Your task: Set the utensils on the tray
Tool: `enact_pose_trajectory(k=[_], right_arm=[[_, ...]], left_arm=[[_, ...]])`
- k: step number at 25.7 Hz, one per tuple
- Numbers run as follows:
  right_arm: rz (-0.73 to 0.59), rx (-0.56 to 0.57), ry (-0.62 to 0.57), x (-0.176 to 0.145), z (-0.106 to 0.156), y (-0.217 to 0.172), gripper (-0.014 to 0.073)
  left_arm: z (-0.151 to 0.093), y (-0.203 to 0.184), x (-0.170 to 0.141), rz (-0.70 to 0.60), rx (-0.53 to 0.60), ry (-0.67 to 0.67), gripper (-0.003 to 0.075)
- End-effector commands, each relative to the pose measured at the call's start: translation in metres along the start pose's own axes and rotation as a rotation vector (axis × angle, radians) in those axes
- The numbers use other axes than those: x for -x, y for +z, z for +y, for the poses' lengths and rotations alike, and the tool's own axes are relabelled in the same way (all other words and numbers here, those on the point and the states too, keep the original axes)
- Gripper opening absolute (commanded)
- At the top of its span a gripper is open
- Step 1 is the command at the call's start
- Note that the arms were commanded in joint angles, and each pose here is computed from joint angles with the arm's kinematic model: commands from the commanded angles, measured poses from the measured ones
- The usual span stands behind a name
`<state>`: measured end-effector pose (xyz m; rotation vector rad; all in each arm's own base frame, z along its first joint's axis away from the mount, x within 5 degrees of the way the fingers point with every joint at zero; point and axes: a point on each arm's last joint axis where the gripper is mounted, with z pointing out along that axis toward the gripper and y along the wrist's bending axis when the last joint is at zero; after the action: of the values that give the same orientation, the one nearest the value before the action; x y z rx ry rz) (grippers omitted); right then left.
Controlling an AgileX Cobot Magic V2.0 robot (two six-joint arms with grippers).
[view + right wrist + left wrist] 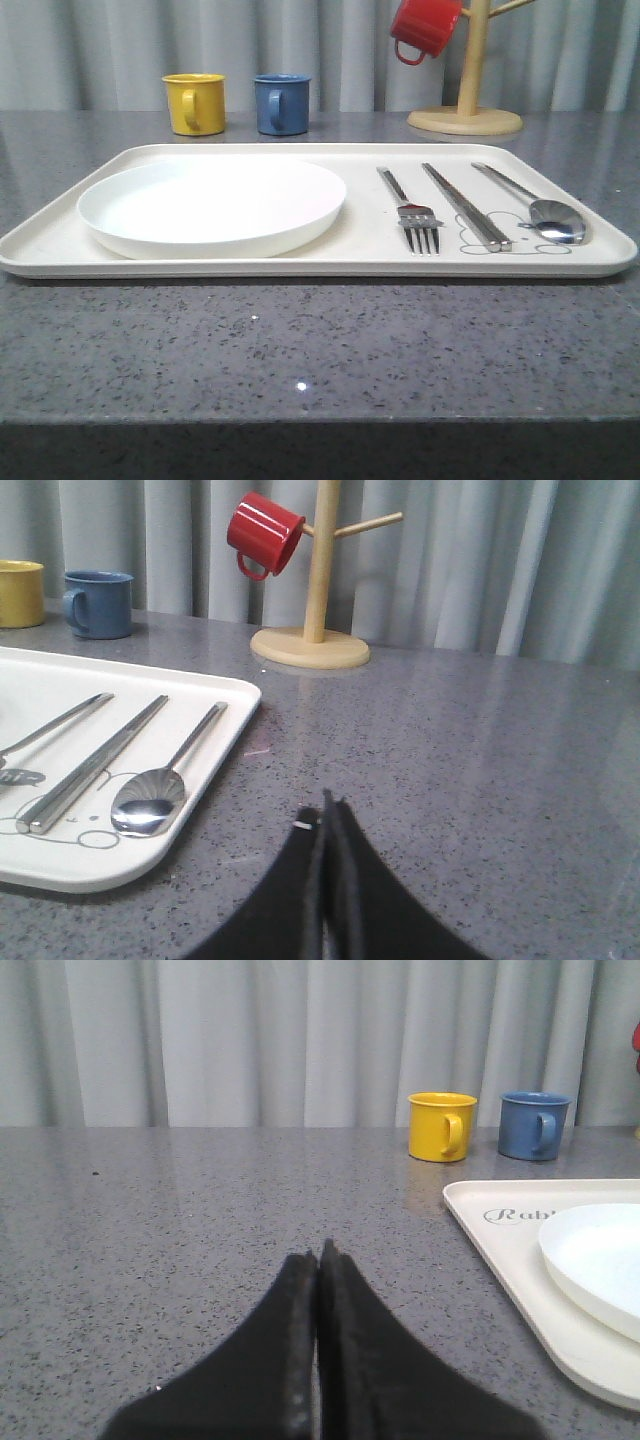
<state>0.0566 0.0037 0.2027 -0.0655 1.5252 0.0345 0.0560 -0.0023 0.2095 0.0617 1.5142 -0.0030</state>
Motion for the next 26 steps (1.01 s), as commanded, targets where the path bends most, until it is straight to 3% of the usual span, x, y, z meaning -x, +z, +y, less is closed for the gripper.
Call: enact_pose_trajectory(k=[1,26], right_arm=[[-0.117,-0.017,0.011,0.0126,-0.0013,-0.0025,-0.0069],[-0.107,-0.066,0.101,0.0114,-0.0041,-0.0026,-0.0069]], left_arm=[[0.0000,-0.0023,0.0083,-0.103,-0.001,-0.009,-0.0018],[0.0000,-0.0023,0.0083,-0.103,-0.001,-0.009,-0.0018]])
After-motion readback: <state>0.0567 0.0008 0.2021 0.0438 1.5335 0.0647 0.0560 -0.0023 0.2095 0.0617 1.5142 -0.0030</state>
